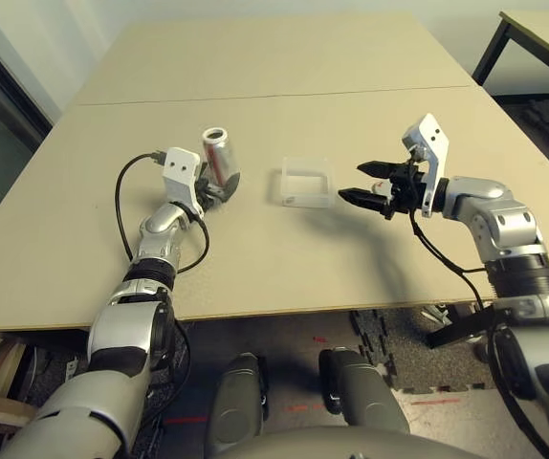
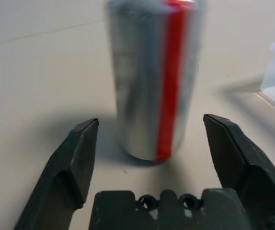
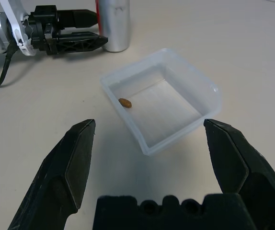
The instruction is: Pour the medicine from the bottle into the box.
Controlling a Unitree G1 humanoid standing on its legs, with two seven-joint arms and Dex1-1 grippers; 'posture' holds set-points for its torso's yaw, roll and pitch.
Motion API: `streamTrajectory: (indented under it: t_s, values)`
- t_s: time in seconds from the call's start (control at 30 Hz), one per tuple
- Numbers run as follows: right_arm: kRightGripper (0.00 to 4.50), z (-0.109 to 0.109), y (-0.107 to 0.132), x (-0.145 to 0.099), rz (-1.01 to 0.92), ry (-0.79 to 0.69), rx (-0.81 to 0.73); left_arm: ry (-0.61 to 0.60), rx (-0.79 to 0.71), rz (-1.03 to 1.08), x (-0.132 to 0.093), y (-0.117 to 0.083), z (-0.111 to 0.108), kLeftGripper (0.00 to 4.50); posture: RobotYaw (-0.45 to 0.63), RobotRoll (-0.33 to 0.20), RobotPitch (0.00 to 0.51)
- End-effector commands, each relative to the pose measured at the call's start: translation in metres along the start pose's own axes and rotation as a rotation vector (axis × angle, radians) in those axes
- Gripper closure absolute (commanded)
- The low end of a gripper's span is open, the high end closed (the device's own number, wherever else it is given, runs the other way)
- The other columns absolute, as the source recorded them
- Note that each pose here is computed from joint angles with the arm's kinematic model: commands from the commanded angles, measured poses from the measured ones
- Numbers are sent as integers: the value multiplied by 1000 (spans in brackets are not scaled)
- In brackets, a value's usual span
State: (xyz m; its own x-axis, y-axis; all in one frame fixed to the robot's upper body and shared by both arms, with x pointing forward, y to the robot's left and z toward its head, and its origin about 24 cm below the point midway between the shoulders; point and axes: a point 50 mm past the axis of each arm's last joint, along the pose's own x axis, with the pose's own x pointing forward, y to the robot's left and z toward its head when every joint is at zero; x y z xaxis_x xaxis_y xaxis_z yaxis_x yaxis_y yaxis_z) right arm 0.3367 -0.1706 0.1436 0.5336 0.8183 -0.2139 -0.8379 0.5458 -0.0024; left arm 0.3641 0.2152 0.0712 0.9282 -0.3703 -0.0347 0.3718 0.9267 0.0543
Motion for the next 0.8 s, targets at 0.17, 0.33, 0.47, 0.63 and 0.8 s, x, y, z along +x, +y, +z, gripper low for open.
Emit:
streamTrajectory:
  t_s: [0.17, 0.33, 0.47, 0.63, 0.8]
  values:
    - [0, 1, 2, 3, 11, -18, 1, -9, -30, -3, -12, 4, -6, 53, -107, 0, 105]
    - [0, 1, 1, 4, 10, -23, 3, -25, -40, 4, -22, 5, -8, 53, -98, 0, 104]
    - [0, -2, 0, 2, 2, -22, 6, -39, -25, 8, -36, 3, -6, 53, -83, 0, 105]
    - [0, -7, -5, -6, -44, -30, 31, -59, -42, 99, -61, 12, 3, 53, -65, 0, 106]
    - [0, -19, -22, -29, -225, -76, 78, -75, -29, 238, -84, 28, 15, 53, -47, 0, 115]
